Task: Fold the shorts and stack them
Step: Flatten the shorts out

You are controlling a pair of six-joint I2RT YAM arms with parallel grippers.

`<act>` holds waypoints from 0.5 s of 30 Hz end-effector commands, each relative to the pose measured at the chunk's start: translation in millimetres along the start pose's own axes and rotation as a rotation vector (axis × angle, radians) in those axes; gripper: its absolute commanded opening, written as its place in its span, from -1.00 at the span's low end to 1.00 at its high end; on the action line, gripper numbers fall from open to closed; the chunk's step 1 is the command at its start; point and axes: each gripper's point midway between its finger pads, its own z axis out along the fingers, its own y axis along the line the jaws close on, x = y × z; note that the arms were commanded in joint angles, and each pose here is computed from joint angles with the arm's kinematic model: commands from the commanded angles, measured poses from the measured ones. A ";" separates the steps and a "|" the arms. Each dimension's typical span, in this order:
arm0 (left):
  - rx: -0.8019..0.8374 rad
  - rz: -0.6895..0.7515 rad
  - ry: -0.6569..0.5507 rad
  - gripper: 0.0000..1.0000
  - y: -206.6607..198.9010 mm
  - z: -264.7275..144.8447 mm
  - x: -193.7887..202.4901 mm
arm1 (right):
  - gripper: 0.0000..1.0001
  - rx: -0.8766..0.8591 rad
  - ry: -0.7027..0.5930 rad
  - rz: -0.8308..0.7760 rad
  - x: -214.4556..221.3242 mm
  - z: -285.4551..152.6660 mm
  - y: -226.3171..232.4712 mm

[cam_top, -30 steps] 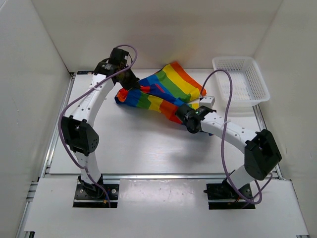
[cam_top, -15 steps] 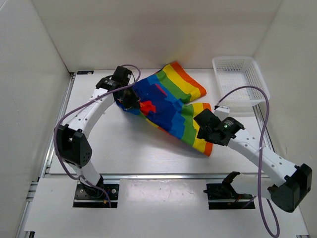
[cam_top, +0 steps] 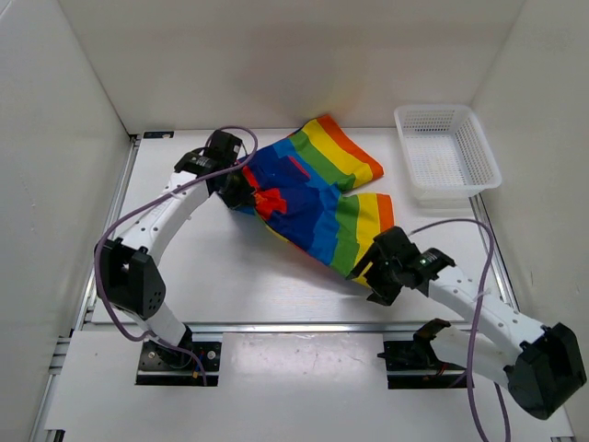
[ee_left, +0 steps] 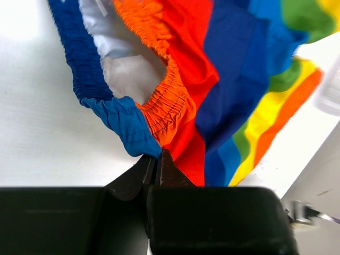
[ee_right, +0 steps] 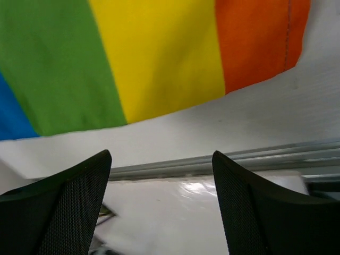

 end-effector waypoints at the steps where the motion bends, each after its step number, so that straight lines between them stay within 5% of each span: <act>1: 0.062 0.028 -0.085 -0.79 -20.3 -15.5 -22.8 | 0.62 -0.200 0.052 0.244 -0.6 -1.6 27.0; 9: 0.071 0.029 -0.081 -0.79 -25.6 -14.1 -25.3 | 0.59 -0.355 0.050 0.629 -4.7 21.5 2.5; 15: 0.074 0.036 -0.077 -0.79 -27.8 -14.1 -22.2 | 0.59 -0.434 -0.082 0.721 -28.9 21.7 -2.3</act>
